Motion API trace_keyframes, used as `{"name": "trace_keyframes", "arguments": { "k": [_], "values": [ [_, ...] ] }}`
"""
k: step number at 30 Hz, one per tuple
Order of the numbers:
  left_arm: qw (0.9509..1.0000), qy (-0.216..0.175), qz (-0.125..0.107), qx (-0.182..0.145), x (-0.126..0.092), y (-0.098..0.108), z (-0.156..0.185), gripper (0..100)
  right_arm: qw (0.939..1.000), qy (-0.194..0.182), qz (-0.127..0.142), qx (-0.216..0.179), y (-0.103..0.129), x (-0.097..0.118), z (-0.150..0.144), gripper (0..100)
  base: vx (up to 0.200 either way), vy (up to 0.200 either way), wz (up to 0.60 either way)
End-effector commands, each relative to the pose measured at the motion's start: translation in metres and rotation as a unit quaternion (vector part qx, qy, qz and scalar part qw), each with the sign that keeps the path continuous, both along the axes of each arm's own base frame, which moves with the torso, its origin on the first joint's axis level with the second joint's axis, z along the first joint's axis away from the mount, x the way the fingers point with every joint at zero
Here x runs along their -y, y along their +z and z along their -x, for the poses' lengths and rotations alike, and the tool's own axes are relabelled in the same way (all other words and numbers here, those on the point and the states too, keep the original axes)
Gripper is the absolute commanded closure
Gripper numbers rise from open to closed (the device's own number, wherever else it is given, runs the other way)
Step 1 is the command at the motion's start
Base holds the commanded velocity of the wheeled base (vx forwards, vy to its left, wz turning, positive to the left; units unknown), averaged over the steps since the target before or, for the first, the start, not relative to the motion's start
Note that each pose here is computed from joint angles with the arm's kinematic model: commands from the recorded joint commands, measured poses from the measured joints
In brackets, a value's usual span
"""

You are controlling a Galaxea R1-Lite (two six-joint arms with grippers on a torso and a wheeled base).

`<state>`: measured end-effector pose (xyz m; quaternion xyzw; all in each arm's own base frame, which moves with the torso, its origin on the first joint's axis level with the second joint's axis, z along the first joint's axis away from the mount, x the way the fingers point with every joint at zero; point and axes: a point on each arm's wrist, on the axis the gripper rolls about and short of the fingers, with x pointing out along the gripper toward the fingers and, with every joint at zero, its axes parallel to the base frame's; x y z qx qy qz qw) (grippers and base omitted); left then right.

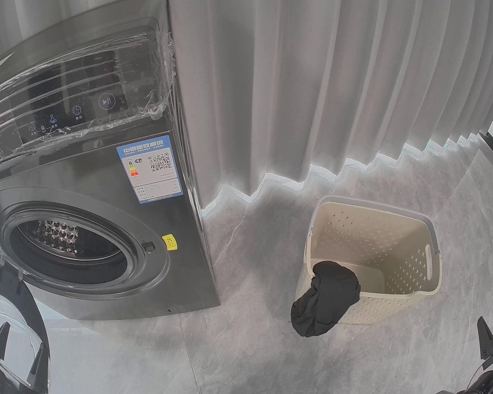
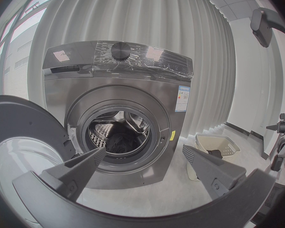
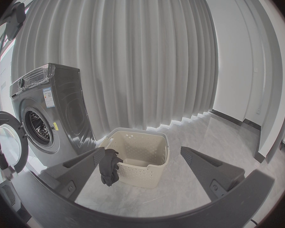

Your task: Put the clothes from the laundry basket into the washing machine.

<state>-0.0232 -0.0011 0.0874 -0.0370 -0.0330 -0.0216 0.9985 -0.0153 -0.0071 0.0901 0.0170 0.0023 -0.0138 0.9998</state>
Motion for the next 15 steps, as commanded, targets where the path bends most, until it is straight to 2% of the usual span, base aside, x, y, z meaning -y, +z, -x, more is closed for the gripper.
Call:
{"name": "trace_keyframes", "arguments": {
  "k": [1, 7, 13, 15],
  "values": [
    [1.0, 0.0, 0.0, -0.001, 0.0001, -0.0051, -0.0002, 0, 0.9999, 0.001, 0.001, -0.01, -0.005, -0.0002, -0.0012, 0, 0.0, 0.0, 0.0],
    [1.0, -0.006, 0.001, -0.001, 0.0003, -0.0051, -0.0002, 0, 0.9999, 0.0, -0.004, -0.01, -0.005, -0.0002, -0.0012, 0, 0.0, 0.0, 0.0],
    [0.9995, -0.027, 0.015, -0.002, 0.0012, -0.0051, -0.0001, 0, 0.9999, 0.001, -0.004, -0.01, -0.005, -0.0003, -0.0012, 0, 0.0, 0.0, 0.0],
    [0.9995, -0.027, 0.015, -0.002, 0.0012, -0.0051, -0.0001, 0, 0.9999, 0.001, -0.005, -0.01, -0.005, -0.0002, -0.0012, 0, 0.0, 0.0, -0.6]
  ]
}}
